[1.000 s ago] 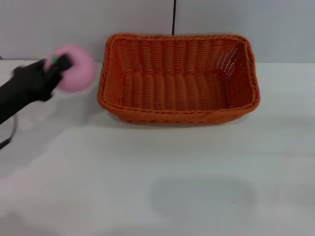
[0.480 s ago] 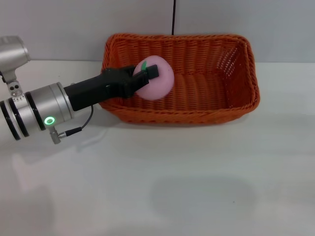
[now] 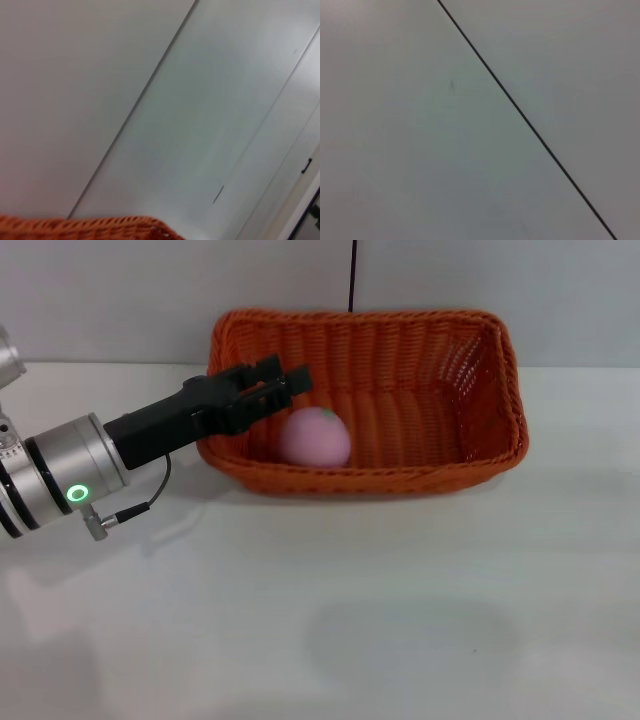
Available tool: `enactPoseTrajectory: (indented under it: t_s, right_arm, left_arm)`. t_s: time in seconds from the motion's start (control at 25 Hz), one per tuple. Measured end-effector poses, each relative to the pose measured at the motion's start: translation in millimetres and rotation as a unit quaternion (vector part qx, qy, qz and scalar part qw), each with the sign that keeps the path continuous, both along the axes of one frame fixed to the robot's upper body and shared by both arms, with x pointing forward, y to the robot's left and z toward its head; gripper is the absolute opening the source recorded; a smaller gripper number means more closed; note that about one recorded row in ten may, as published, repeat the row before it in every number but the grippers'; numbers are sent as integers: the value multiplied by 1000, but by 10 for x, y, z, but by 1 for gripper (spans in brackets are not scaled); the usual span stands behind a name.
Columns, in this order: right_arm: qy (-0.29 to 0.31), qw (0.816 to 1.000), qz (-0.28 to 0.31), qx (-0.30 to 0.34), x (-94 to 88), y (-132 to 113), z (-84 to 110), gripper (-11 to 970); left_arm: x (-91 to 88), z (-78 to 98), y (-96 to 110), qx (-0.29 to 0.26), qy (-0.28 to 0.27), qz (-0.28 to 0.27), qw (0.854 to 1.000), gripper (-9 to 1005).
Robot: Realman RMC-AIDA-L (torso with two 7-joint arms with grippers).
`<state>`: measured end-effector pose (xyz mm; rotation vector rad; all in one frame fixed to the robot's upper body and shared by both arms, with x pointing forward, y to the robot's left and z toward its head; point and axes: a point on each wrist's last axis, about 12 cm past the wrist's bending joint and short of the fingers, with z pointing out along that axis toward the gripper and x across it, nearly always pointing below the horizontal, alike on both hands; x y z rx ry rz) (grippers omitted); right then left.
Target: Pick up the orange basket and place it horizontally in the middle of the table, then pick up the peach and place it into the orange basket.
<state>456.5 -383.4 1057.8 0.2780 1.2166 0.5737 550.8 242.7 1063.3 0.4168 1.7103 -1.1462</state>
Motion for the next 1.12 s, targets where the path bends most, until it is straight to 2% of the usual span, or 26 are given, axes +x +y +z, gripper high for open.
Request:
enactPoseTrajectory:
  t_s: [0.32,0.52,0.72,0.8,0.84,0.88,1.0,1.12]
  right_arm:
    - [4,1000,6,-1,21,21,-6,544]
    - [4,1000,6,-1,23,22,-6,544]
    - [3,1000,5,-1,22,18,-5,544]
    - [3,1000,4,-1,21,16,-4,544]
    - [3,1000,3,-1,21,15,-4,544]
    - [2,1000,2,0,20,12,-3,544]
    - [1,1000,-1,1,18,8,-2,544]
    - [1,1000,-5,2,4,-4,-5,544]
  left_arm:
    - [-92,48,78,-33,-13,-2,999,753]
    - [-186,114,279,-64,-45,34,996,869]
    - [-367,129,589,-102,-80,113,985,866]
    - [-367,129,589,-102,-80,113,985,865]
    - [-430,128,675,-112,-93,137,980,864]
    - [-582,121,827,-130,-123,183,967,863]
    - [-788,76,1005,-143,-158,254,943,862]
    - [-925,49,1092,-142,-186,296,926,860]
